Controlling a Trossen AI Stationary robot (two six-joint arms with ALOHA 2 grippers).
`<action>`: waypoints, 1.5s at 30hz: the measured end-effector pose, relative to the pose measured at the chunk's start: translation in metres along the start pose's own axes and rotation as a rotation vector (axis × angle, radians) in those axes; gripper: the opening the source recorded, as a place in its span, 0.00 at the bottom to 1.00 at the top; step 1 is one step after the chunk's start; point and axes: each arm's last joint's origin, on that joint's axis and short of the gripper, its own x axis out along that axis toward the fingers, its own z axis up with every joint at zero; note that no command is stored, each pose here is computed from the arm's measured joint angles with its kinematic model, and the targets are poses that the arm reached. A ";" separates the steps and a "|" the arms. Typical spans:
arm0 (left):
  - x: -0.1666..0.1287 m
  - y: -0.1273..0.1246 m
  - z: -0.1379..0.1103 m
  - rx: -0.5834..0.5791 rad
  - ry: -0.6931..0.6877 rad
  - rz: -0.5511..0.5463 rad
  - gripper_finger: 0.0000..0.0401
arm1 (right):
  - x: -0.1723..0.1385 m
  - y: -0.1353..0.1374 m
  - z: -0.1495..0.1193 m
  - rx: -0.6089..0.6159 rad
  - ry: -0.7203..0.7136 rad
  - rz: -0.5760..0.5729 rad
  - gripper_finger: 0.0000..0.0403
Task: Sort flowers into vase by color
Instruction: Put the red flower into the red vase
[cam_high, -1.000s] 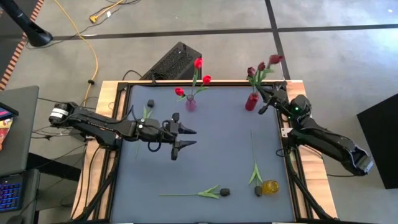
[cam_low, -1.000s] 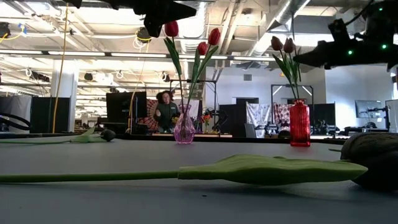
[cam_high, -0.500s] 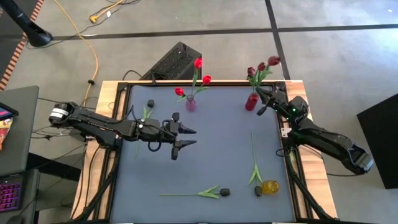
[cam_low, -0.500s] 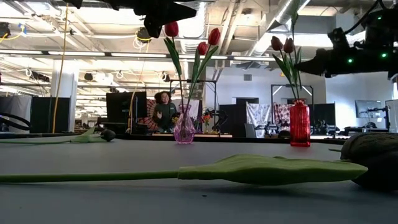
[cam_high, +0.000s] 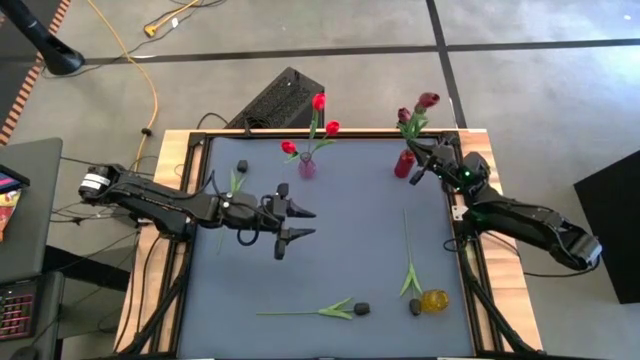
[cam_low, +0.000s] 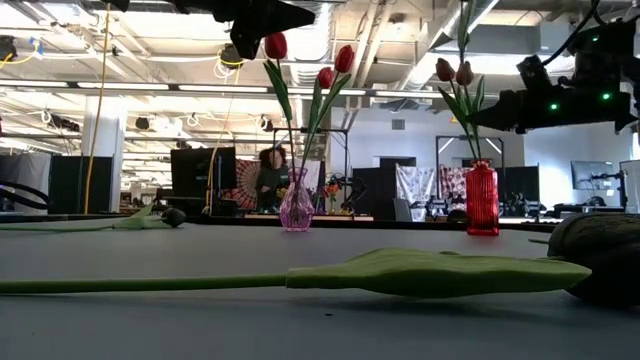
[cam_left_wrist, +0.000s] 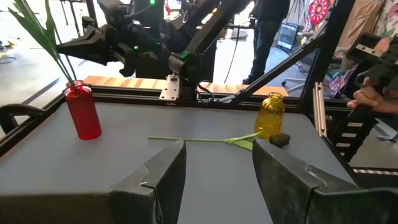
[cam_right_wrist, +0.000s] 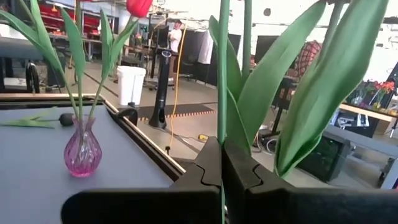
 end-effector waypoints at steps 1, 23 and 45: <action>0.000 0.000 0.000 0.000 0.000 -0.001 0.43 | 0.000 0.000 -0.001 0.000 0.005 -0.003 0.05; 0.000 0.000 -0.001 -0.011 0.007 0.003 0.43 | 0.001 -0.006 -0.010 0.057 0.082 -0.037 0.06; 0.000 0.000 -0.004 -0.029 0.036 0.003 0.43 | 0.001 -0.006 -0.010 0.084 0.082 -0.038 0.17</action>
